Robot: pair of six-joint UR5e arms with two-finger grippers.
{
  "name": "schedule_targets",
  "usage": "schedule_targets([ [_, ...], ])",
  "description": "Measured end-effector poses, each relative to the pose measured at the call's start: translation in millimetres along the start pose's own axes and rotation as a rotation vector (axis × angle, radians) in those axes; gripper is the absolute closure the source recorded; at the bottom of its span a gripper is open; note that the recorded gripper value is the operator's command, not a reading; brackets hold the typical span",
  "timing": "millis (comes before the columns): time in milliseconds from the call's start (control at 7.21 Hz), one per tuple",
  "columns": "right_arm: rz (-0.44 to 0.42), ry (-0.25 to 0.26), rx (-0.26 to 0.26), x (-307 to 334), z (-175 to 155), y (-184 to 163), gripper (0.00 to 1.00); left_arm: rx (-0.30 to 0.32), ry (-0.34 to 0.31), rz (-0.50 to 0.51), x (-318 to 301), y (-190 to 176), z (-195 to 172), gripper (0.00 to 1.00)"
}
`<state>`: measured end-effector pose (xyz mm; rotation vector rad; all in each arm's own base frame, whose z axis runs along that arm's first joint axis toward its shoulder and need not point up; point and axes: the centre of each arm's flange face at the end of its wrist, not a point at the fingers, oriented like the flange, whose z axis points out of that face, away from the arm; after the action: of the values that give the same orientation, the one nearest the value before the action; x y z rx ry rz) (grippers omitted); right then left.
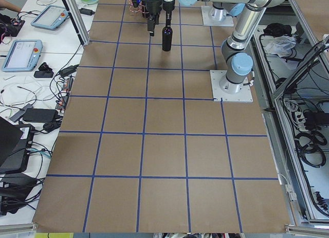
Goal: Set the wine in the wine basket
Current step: 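Lower the right gripper and close it around the bottle neck, then lift the bottle with the right gripper and carry it to the copper rack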
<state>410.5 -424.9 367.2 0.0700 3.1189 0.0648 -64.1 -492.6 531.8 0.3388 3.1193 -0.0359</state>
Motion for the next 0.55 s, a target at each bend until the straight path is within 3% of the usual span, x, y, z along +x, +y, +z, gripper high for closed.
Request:
schedule_targets([
  [139, -0.005, 0.001, 0.0, 0.4, 0.0, -0.1, 0.68, 0.0, 0.001, 0.0, 0.1, 0.0, 0.4, 0.0],
  [277, -0.006, 0.004, -0.003, 0.7, 0.5, 0.1, 0.86, 0.0, 0.001, 0.0, 0.2, 0.0, 0.6, 0.0],
  [416, -0.007, 0.007, -0.007, 1.0, 1.2, 0.3, 0.99, 0.0, 0.002, 0.0, 0.2, 0.2, 0.7, 0.0],
  [554, -0.007, 0.009, -0.01, 1.3, 1.6, 0.3, 1.0, -0.001, 0.003, 0.0, 0.1, 0.5, 1.2, 0.0],
])
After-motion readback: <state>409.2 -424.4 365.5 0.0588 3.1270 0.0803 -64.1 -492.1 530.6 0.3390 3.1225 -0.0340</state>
